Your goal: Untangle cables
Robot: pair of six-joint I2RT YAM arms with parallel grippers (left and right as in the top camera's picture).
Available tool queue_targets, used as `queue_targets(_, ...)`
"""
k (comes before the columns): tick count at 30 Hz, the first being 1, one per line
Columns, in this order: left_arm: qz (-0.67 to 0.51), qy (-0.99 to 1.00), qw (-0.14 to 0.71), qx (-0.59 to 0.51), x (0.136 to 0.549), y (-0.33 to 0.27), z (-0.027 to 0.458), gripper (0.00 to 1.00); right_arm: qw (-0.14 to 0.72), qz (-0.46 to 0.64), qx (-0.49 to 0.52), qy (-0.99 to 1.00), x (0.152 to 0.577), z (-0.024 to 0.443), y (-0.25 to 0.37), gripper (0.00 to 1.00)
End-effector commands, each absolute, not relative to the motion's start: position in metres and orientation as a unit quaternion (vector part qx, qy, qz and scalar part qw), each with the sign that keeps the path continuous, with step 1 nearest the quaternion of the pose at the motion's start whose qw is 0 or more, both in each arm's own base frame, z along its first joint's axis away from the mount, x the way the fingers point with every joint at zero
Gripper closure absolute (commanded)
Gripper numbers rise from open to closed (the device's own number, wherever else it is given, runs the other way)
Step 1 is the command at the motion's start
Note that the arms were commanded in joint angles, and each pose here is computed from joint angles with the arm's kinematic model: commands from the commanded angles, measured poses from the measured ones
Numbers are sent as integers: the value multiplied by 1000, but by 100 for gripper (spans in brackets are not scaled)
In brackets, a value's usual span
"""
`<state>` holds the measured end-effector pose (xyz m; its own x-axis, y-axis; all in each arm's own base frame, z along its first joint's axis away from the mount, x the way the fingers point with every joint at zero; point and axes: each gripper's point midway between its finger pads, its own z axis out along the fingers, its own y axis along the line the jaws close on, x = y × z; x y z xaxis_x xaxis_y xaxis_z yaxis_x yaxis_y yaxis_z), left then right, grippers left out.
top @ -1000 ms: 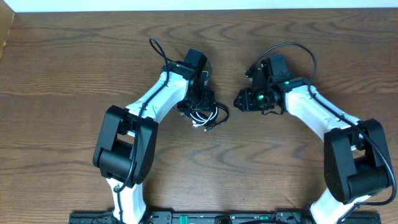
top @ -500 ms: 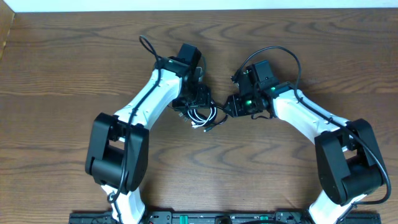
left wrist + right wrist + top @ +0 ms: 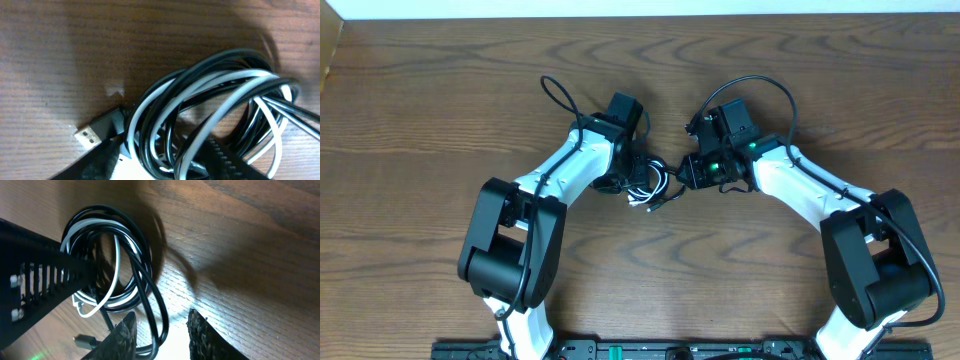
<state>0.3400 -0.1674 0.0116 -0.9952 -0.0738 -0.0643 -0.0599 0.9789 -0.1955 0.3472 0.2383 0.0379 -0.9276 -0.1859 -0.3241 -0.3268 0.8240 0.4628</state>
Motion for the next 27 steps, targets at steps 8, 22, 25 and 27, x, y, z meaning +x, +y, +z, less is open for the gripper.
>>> queue_targets(8, -99, 993, 63, -34, 354, -170, 9, 57, 118, 260, -135, 949, 341, 26, 242, 80)
queue_targets(22, -104, 991, 74, -32, 359, -172, 9, 57, 119, 260, -135, 949, 341, 26, 242, 73)
queue_targets(25, -104, 991, 75, -31, 359, -172, 10, 67, 120, 260, -135, 949, 341, 26, 242, 71)
queue_targets(27, -104, 991, 75, -31, 359, -172, 10, 72, 120, 260, -135, 949, 341, 26, 243, 71)
